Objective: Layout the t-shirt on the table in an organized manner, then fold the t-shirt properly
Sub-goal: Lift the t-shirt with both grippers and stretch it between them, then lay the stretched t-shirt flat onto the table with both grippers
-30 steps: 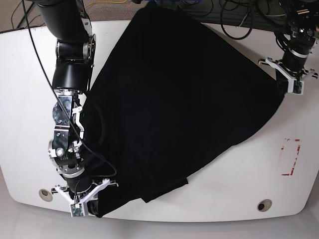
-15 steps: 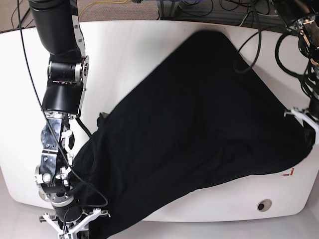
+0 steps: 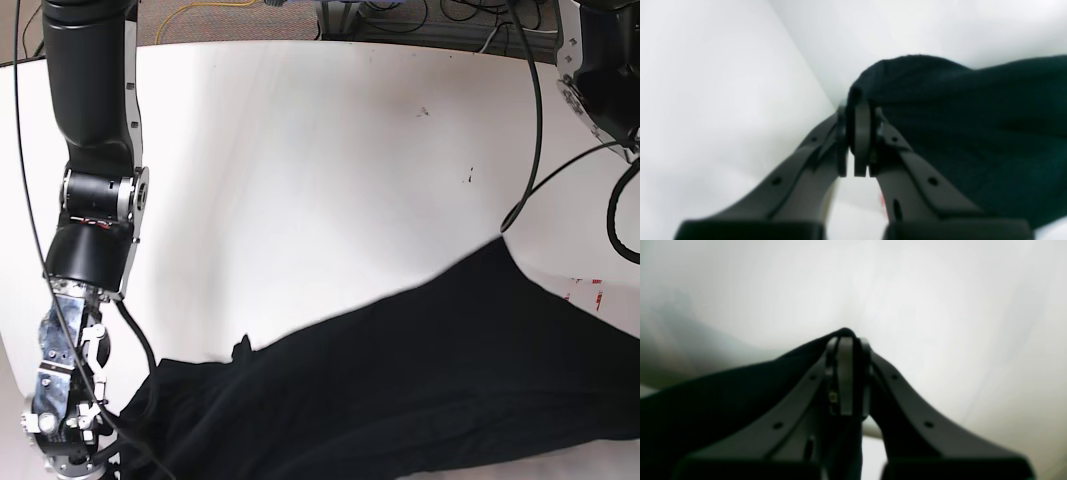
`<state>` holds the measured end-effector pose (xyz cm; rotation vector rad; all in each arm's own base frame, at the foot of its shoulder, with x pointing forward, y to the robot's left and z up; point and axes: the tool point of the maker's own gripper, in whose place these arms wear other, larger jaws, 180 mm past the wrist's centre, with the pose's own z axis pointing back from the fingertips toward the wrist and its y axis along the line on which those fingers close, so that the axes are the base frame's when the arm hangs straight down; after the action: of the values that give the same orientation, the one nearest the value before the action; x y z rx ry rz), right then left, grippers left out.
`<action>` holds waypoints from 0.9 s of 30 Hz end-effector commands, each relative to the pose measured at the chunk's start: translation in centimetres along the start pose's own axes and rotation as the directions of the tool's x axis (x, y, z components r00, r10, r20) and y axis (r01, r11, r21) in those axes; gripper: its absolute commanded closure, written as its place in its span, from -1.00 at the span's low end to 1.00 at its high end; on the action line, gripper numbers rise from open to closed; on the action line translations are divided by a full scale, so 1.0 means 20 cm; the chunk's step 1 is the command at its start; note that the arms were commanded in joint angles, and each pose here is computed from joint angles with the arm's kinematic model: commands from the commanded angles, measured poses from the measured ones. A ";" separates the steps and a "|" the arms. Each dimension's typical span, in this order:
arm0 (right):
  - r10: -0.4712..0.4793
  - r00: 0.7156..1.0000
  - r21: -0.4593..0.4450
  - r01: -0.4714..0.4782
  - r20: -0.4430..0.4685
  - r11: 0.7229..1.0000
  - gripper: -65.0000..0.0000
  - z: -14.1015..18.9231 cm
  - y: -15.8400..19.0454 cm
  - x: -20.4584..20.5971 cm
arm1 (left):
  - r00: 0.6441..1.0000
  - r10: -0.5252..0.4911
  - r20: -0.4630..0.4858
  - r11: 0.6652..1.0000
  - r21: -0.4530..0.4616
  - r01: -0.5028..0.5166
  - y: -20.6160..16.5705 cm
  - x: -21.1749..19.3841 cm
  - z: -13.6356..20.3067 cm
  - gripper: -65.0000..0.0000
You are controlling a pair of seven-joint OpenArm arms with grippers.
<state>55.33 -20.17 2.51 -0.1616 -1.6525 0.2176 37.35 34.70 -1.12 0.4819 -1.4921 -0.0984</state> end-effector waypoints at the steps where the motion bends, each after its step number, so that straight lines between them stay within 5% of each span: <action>1: 0.033 0.996 -0.033 -0.031 0.083 0.999 1.00 0.03 -0.11 0.23 | 0.996 -0.020 0.091 0.998 0.066 0.014 0.13 0.18 0.04 1.00; 9: 0.080 0.996 -0.040 -0.078 0.039 0.996 1.00 0.05 -0.19 0.24 | 0.989 -0.045 0.140 0.995 0.091 0.033 0.18 0.31 0.05 1.00; 13: 0.078 0.997 -0.041 -0.079 -0.016 0.996 1.00 0.08 -0.21 0.07 | 0.992 -0.051 0.119 0.996 0.085 0.041 0.17 0.27 0.05 1.00; 19: 0.035 0.994 -0.059 -0.042 -0.104 0.997 1.00 0.21 -0.22 -0.28 | 0.998 -0.067 -0.013 0.997 0.038 0.068 0.09 0.00 0.04 1.00; 27: -0.003 0.959 -0.018 -0.003 -0.284 1.000 1.00 0.47 -0.04 -0.86 | 0.980 0.029 -0.199 0.999 -0.030 -0.036 -0.03 -0.45 0.13 1.00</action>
<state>48.25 -25.33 -15.20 -0.1976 -1.3236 0.1931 34.90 35.98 -9.75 0.4029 -1.2957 -0.0608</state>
